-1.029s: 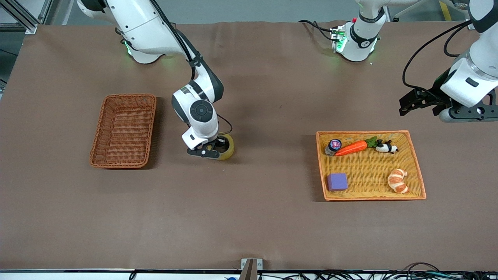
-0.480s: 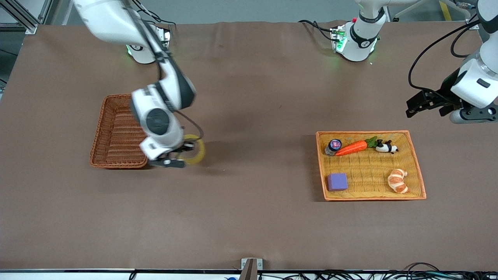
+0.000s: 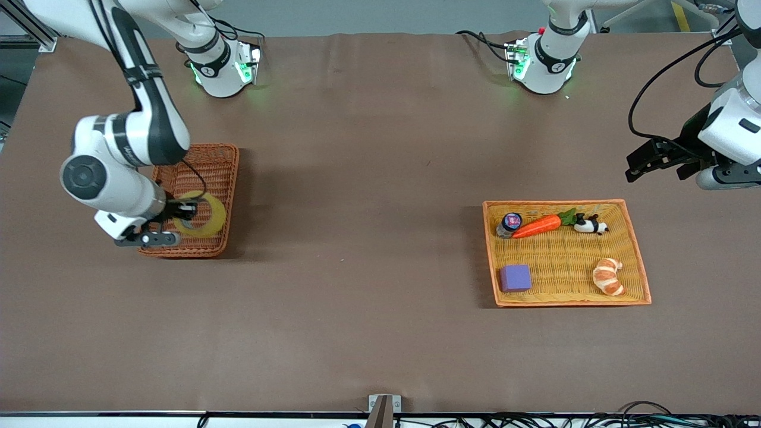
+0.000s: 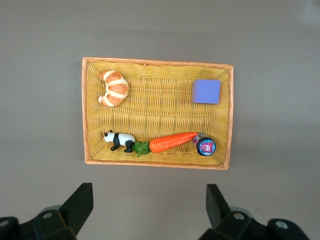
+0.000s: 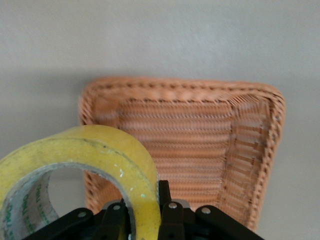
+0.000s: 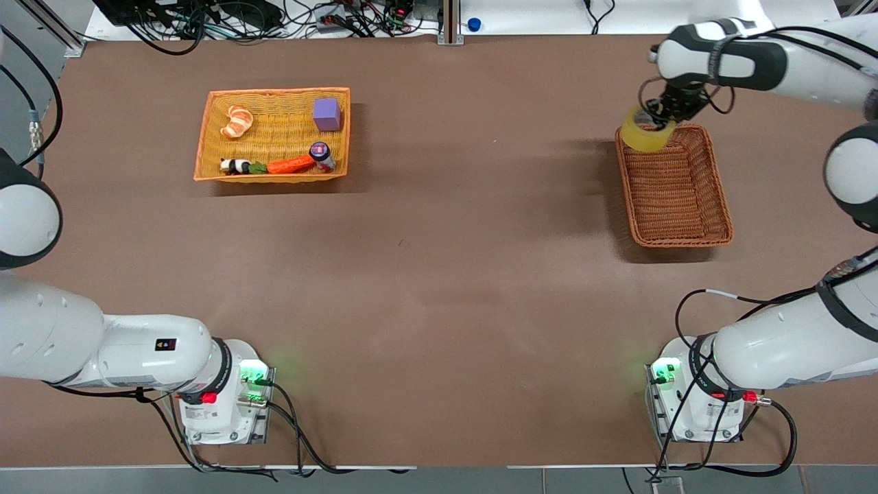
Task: Move tape to another basket
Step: 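Carry the tape with the right gripper into the brown basket, then release the tape in the basket and open the right gripper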
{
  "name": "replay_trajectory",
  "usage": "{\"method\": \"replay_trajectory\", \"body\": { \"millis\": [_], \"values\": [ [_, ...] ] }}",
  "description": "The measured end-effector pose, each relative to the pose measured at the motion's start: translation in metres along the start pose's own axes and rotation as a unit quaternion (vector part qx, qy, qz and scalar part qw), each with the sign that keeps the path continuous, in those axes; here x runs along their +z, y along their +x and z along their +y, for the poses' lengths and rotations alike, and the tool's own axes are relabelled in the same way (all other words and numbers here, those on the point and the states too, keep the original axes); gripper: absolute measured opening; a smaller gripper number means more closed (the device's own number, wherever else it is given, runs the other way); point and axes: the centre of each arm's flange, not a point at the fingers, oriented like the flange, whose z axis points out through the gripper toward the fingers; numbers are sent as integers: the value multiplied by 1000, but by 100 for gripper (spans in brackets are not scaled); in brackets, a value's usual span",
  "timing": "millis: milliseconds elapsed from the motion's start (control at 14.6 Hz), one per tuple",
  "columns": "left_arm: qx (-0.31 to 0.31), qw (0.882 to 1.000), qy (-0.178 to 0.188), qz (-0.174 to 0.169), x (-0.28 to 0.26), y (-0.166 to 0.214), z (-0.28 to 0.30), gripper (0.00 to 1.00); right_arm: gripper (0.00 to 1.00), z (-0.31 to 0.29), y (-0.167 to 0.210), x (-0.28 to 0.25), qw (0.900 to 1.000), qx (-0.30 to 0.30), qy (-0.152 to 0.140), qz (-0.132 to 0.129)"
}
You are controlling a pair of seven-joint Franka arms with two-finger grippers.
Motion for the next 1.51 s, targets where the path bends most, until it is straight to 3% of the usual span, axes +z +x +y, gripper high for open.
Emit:
{"method": "replay_trajectory", "body": {
  "millis": [549,892,1235,1373,1510],
  "values": [
    [1,1000,0,-3,3,1,1,100,22,47,-62,63,998,-53,14,0],
    [6,1000,0,-6,5,0,8,100,22,55,-77,90,998,-56,12,22],
    [7,1000,1,-19,19,5,9,100,22,57,-87,114,998,-52,15,19],
    [8,1000,1,-22,23,7,9,100,36,59,-86,122,998,-52,15,19],
    [8,1000,1,-22,23,7,10,100,41,60,-84,122,998,-53,14,24]
  ]
}}
